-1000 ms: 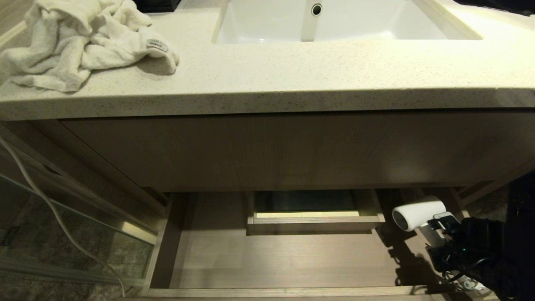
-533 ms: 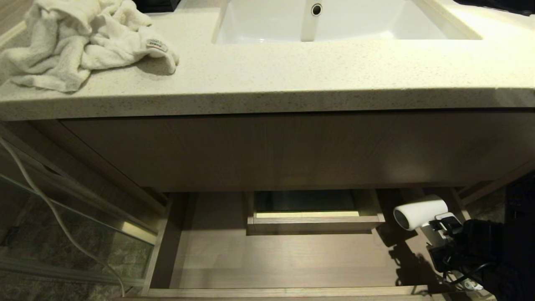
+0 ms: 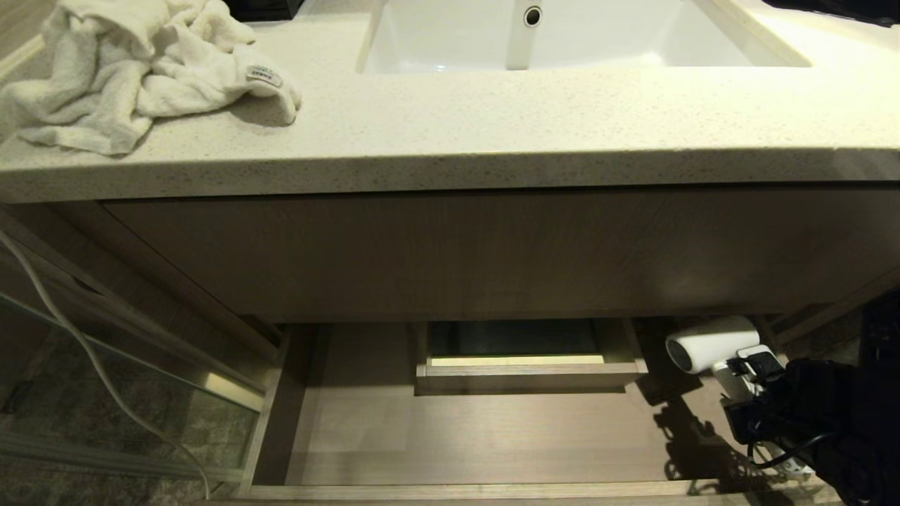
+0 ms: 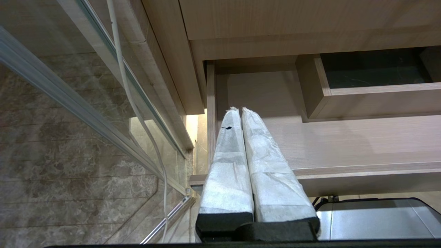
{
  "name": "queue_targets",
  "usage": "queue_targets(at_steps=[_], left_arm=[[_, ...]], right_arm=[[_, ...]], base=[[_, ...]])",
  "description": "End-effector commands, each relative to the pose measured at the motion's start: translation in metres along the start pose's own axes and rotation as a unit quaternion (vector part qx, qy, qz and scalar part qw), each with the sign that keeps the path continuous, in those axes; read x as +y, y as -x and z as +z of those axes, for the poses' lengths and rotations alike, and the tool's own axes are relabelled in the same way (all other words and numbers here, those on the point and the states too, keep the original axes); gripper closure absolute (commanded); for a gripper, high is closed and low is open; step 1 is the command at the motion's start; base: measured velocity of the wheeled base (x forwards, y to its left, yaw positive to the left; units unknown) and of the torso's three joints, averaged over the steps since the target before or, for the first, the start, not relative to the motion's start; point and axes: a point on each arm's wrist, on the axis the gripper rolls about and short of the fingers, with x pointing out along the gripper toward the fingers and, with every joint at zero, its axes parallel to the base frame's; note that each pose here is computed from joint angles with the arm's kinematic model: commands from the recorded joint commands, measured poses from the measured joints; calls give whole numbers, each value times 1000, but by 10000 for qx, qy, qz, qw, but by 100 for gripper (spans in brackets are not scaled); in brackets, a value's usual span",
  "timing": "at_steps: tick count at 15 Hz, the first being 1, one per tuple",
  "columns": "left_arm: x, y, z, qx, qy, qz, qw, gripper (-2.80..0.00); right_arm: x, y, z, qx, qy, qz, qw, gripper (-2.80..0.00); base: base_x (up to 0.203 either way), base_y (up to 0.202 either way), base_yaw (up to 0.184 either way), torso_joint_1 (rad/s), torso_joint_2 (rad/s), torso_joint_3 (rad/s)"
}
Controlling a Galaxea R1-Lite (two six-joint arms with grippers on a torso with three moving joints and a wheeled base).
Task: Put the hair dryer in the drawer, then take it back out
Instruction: Place it on the countertop
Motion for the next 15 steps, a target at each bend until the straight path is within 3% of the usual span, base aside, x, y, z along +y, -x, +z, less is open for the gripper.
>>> queue_targets(at_steps=[1,9,15], left_arm=[[0,0,0,13,0,-1,10000,0],[0,0,0,12,0,-1,10000,0],[0,0,0,13,0,-1,10000,0]], right_arm=[[-5,5,10,-226,1,-96,9997,0],[-2,17,22,-329,188,-341,9987,0],[11,22,-10,419,245,-24,9988,0]], base=[[0,0,0,0,0,0],[0,0,0,0,0,0],[0,0,0,0,0,0]])
